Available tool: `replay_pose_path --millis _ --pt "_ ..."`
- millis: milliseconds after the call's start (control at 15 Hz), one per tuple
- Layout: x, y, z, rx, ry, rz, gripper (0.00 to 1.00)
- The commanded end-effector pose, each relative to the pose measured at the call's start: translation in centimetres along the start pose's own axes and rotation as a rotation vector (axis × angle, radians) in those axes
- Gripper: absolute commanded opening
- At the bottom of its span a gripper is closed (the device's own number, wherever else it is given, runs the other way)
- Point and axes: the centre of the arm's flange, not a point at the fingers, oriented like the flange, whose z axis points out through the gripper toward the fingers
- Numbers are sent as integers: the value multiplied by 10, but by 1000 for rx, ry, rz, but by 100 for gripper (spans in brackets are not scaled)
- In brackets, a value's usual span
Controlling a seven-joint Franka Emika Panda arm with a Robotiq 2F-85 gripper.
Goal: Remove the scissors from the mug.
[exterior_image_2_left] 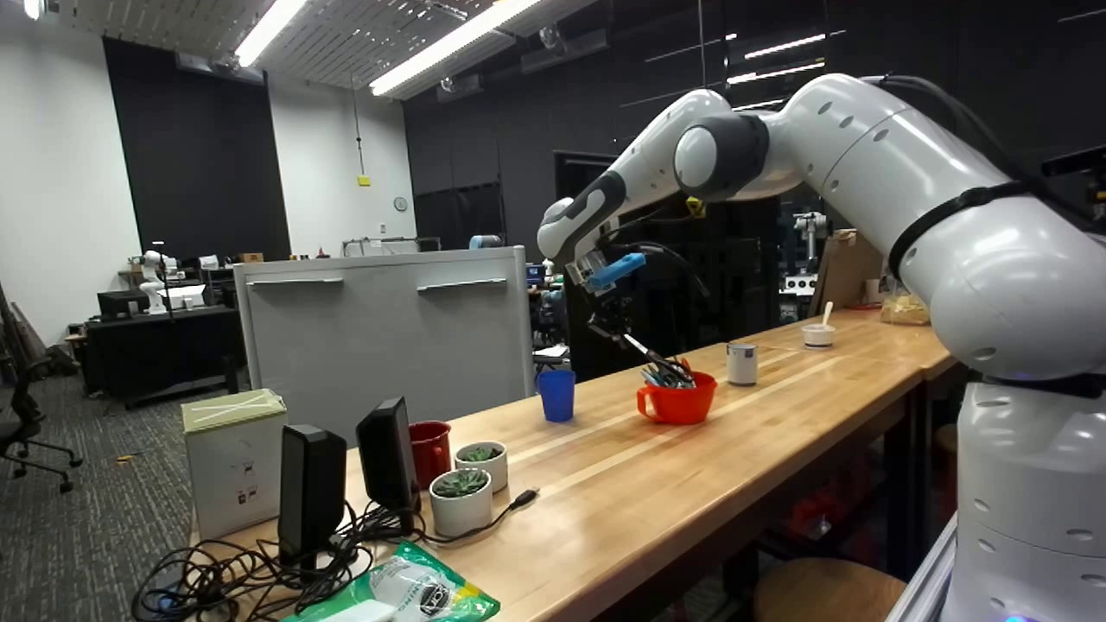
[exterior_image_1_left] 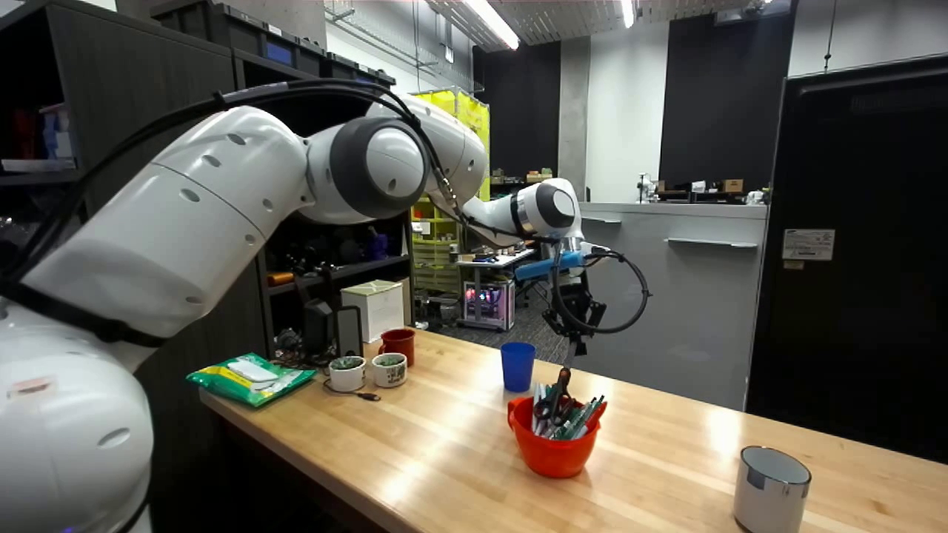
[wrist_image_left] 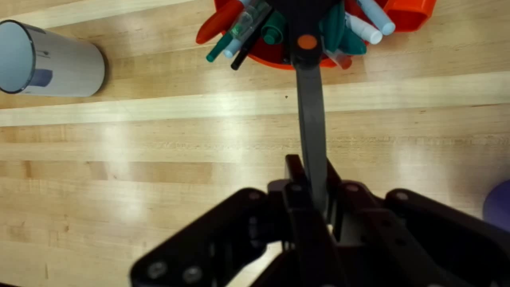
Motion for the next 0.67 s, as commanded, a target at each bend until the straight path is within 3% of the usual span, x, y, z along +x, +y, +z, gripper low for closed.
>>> replay_pose_path --millis 0,600 --pt "-5 -4 -36 -49 -1 13 3" --pt "-7 -5 -77 -137 -80 20 3"
